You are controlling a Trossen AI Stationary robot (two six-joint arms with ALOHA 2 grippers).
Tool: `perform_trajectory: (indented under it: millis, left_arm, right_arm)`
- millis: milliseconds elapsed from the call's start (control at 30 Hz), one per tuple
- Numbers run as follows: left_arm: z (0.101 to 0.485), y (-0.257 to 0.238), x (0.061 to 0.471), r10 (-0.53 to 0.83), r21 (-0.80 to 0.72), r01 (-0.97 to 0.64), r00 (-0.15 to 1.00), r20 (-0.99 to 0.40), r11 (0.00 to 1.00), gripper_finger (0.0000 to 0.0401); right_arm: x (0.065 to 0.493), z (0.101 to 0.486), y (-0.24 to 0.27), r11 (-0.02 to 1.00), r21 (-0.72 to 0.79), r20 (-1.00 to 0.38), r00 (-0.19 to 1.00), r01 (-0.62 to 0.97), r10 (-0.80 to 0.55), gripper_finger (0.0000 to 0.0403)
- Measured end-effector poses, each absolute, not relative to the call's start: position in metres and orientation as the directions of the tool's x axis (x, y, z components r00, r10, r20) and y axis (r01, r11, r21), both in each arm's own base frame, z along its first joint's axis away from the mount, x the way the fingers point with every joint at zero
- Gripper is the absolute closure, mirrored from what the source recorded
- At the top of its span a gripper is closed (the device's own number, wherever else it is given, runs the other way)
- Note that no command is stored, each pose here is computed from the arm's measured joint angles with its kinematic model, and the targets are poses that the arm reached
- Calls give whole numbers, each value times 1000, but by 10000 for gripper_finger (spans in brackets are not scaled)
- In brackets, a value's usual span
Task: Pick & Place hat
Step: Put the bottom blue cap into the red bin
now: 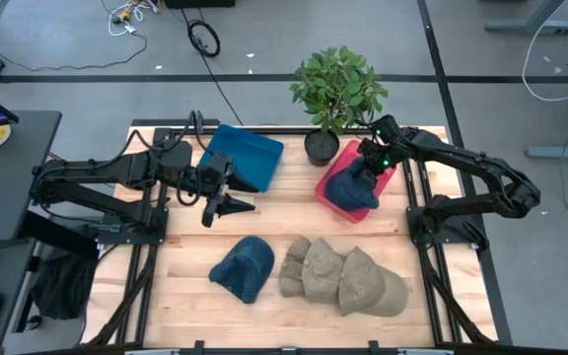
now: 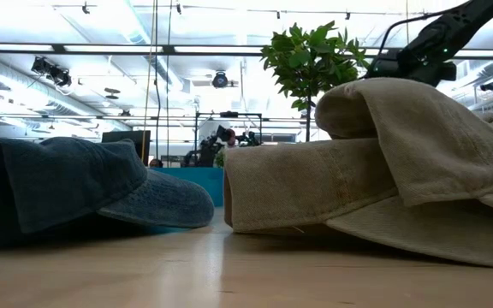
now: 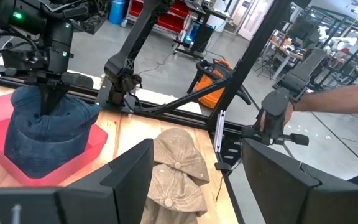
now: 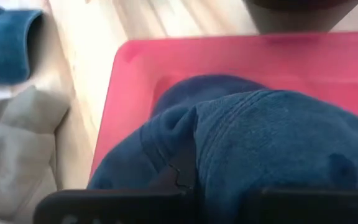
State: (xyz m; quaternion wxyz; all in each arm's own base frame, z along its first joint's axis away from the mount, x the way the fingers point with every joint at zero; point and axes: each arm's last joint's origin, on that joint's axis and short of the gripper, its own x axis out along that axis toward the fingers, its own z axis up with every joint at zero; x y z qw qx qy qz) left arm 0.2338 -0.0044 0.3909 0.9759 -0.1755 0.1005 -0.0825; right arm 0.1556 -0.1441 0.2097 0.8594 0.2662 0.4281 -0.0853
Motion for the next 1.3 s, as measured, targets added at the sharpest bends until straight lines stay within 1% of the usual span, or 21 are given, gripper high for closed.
perform_trajectory:
  millis: [167, 300, 467, 567, 667, 833, 933, 1133, 1233, 1300]
  left_arm:
    - [391, -4, 234, -196, -372, 122, 966, -169, 920, 153]
    - [391, -4, 234, -196, -372, 122, 966, -169, 920, 153]
    - [391, -4, 234, -196, -371, 122, 966, -169, 921, 153]
    - [391, -4, 234, -196, -369, 122, 966, -169, 921, 153]
    - [391, -4, 234, -196, -373, 122, 966, -169, 920, 153]
    - [391, -4, 234, -196, -377, 121, 966, -168, 918, 153]
    - [391, -4, 234, -196, -399, 115, 966, -168, 910, 153]
    - [391, -4, 234, -196, -417, 111, 966, -168, 902, 153]
    - [391, -4, 234, -196, -419, 110, 966, -168, 901, 153]
    - [391, -4, 234, -192, -417, 106, 967, -168, 902, 153]
  right_arm:
    - [150, 207, -139, 855, 378, -814, 568, 355, 124, 399]
    - [148, 206, -144, 858, 326, -833, 549, 396, 63, 399]
    - [144, 203, -157, 834, 317, -831, 556, 451, 14, 399]
    - [143, 201, -165, 813, 340, -813, 582, 473, 2, 399]
    - [143, 201, -171, 814, 339, -792, 611, 472, -25, 399]
    - [145, 204, -176, 875, 249, -774, 629, 415, -78, 399]
    - [145, 204, -178, 899, 181, -783, 611, 398, -113, 400]
    - [144, 204, -180, 921, 81, -802, 573, 381, -167, 399]
    - [145, 205, -181, 939, 39, -796, 578, 342, -177, 398]
    - [145, 204, -181, 947, -5, -804, 561, 321, -194, 398]
